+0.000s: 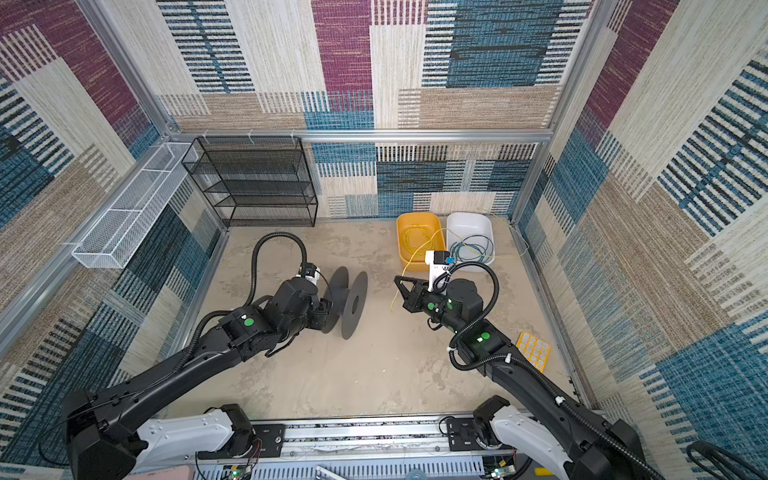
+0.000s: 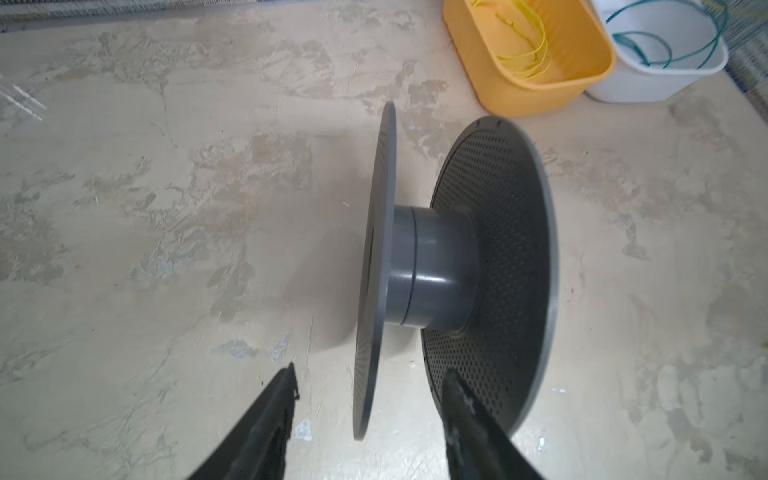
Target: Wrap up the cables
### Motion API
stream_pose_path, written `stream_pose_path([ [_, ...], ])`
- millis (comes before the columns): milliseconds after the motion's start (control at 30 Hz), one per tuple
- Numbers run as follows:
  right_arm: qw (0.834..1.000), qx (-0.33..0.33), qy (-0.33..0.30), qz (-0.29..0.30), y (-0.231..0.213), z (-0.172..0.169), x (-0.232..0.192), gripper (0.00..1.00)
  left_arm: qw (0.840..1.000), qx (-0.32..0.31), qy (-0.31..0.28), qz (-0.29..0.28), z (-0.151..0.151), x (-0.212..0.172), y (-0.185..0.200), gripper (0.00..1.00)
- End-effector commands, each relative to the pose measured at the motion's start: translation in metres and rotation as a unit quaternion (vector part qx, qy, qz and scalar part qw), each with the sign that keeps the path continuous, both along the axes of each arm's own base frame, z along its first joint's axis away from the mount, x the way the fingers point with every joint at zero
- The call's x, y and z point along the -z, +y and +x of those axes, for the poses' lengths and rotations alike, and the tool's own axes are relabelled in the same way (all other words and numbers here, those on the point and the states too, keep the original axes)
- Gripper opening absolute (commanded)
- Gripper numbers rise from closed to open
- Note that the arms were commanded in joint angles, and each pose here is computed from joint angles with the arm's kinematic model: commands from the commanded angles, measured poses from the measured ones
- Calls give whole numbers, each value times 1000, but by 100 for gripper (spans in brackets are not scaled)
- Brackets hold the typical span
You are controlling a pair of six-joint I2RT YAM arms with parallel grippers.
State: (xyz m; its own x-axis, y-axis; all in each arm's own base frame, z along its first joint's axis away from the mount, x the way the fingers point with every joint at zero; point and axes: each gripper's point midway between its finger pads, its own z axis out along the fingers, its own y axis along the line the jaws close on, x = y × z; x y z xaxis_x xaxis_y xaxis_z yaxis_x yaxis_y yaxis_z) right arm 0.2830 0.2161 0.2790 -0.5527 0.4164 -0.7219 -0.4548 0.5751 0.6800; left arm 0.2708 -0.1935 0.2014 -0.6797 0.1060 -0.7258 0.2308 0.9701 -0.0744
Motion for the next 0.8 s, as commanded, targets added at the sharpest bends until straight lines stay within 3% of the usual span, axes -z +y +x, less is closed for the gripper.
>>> stream_pose_path([
  [0, 1000, -6, -16, 16, 3, 0, -15, 0, 1000, 0, 9, 4, -3, 9, 3, 53],
  [300, 1000, -10, -12, 22, 5, 0, -15, 0, 1000, 6, 22, -12, 3, 26, -13, 23],
  [500, 999, -18, -13, 23, 8, 1, -16, 0, 999, -12, 24, -45, 5, 30, -17, 15],
  [767, 995, -73, -28, 65, 33, 3, -43, 0, 998, 2, 10, -59, 16, 23, -33, 16],
])
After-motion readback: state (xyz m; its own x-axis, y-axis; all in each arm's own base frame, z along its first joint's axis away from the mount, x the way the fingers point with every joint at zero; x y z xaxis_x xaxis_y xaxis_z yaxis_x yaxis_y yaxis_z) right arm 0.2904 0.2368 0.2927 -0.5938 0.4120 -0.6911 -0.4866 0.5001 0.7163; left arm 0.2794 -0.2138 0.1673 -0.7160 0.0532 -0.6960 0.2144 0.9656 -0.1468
